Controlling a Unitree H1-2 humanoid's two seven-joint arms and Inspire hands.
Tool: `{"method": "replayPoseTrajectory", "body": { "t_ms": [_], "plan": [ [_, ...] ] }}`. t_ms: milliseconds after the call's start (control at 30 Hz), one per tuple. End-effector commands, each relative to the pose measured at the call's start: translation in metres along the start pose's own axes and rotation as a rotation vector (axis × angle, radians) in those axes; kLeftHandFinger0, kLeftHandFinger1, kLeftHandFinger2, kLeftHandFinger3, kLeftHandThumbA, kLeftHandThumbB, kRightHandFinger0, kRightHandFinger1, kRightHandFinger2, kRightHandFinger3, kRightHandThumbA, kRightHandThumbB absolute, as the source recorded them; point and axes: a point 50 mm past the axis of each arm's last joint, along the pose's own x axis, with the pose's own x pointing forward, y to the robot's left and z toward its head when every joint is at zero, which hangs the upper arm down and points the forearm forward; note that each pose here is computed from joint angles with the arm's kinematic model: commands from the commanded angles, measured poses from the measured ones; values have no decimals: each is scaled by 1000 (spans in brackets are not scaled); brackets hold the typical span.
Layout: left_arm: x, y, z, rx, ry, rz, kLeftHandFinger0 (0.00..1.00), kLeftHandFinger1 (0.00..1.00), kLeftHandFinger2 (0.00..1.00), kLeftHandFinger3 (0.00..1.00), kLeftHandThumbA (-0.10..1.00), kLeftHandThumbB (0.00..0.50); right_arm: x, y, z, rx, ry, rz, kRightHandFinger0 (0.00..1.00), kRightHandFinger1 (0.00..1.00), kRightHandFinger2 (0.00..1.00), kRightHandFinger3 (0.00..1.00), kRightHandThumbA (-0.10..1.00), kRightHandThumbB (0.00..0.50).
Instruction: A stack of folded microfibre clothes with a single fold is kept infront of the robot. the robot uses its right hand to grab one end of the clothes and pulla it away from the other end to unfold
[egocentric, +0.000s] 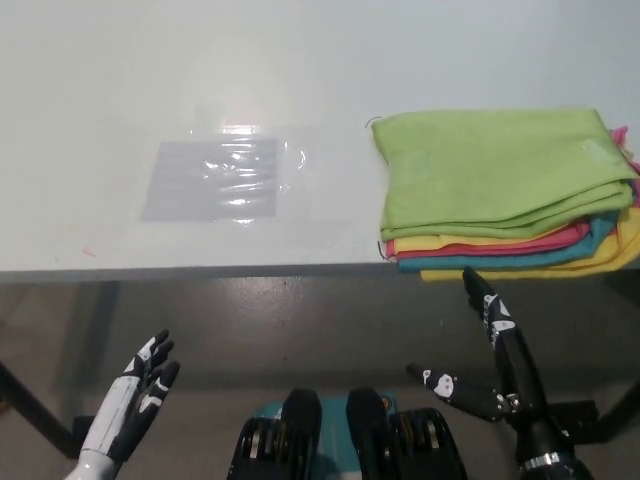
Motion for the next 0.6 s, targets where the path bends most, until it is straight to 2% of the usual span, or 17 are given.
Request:
{"method": "replayPoseTrajectory", "body": {
  "t_ms": [0, 133, 267, 567],
  "plan": [
    [11, 5, 19, 12, -70, 6, 1000, 1000, 1000, 1000, 966, 336, 15, -10, -6, 5, 63, 37, 1000, 1000, 1000, 1000, 1000, 62],
    [14, 2, 26, 11, -94, 0, 1000, 1000, 1000, 1000, 952, 321, 14, -19, -12, 27, 103, 31, 1000, 1000, 1000, 1000, 1000, 3],
    [10, 3, 25, 15, -98, -11, 1000, 1000, 1000, 1000, 936, 301, 6, -17, -16, 48, 140, 40, 1000, 1000, 1000, 1000, 1000, 0],
    [9, 2, 25, 8, -90, -8, 1000, 1000, 1000, 1000, 927, 306, 6, -17, -4, 49, 121, 53, 1000, 1000, 1000, 1000, 1000, 0]
  ]
}}
